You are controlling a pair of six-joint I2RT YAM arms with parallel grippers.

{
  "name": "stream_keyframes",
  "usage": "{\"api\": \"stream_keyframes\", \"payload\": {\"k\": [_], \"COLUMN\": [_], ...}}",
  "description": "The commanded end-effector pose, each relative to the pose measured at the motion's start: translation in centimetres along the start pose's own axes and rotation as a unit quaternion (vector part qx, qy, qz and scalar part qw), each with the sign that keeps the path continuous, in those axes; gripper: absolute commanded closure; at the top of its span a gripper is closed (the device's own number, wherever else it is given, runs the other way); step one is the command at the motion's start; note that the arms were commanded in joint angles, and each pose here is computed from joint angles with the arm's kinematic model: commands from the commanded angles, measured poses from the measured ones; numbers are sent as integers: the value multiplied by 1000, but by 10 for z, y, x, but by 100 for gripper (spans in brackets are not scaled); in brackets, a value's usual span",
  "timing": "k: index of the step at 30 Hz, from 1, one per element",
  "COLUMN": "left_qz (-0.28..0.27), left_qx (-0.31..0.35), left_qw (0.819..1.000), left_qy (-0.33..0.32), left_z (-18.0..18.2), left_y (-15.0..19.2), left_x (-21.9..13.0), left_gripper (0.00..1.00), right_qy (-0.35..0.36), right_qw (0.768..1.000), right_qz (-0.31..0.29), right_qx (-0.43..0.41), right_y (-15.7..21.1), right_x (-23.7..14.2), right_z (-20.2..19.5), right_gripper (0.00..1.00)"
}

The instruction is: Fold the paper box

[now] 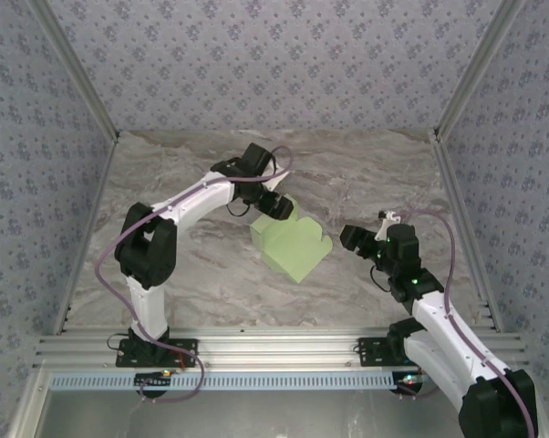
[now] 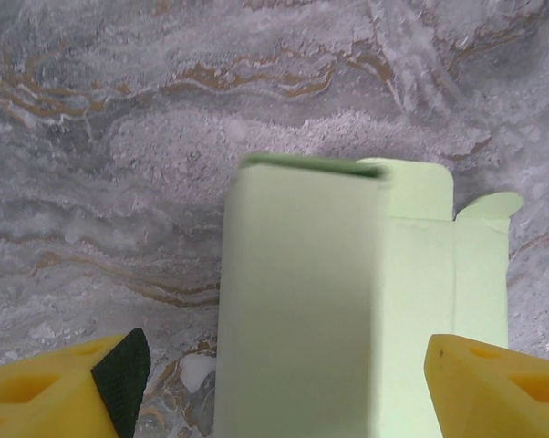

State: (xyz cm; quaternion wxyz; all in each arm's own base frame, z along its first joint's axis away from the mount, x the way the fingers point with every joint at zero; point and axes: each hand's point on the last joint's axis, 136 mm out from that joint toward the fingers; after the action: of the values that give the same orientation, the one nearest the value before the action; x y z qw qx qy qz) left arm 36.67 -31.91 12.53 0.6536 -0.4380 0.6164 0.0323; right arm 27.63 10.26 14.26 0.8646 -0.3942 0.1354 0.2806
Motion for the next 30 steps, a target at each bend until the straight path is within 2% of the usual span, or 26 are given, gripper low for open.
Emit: {"api": "stream_keyframes", "payload": {"k": [1, 6, 13, 25, 30], "left_qz": [-30, -45, -21, 44, 52], "left_qx": [15, 16, 10, -14, -30], "left_qw": [999, 999, 999, 998, 997], "left_qy": [10, 21, -24, -52, -56], "left_z": [-9, -12, 2, 1, 2], "left_y": [-23, -33, -43, -37, -36], "left_x": [-20, -24, -4, 33, 39], "left_gripper": [18, 16, 15, 17, 22], "right_qy": [2, 3, 10, 9, 5], "right_qw": [1000, 1000, 1000, 1000, 1000], "right_qz": [3, 6, 8, 8, 5], "right_qx": [-13, -10, -15, -1, 3], "right_y": [-5, -4, -7, -15, -17], "right_x": [-1, 2, 3, -1, 0], "right_z": [4, 3, 3, 11, 12], "right_gripper": [23, 22, 22, 21, 21]}}
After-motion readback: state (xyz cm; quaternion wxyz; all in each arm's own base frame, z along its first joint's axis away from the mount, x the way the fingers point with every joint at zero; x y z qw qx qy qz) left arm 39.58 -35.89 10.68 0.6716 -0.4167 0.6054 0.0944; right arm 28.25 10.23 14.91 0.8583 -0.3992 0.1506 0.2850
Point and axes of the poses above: each hand's point on the last joint's axis, 136 mm out from that joint toward the fingers, its own x axis out along the fingers, its own z axis along the line the jaws close on, y = z × x, and after that the axes turned 10 degrees about x, right-handed
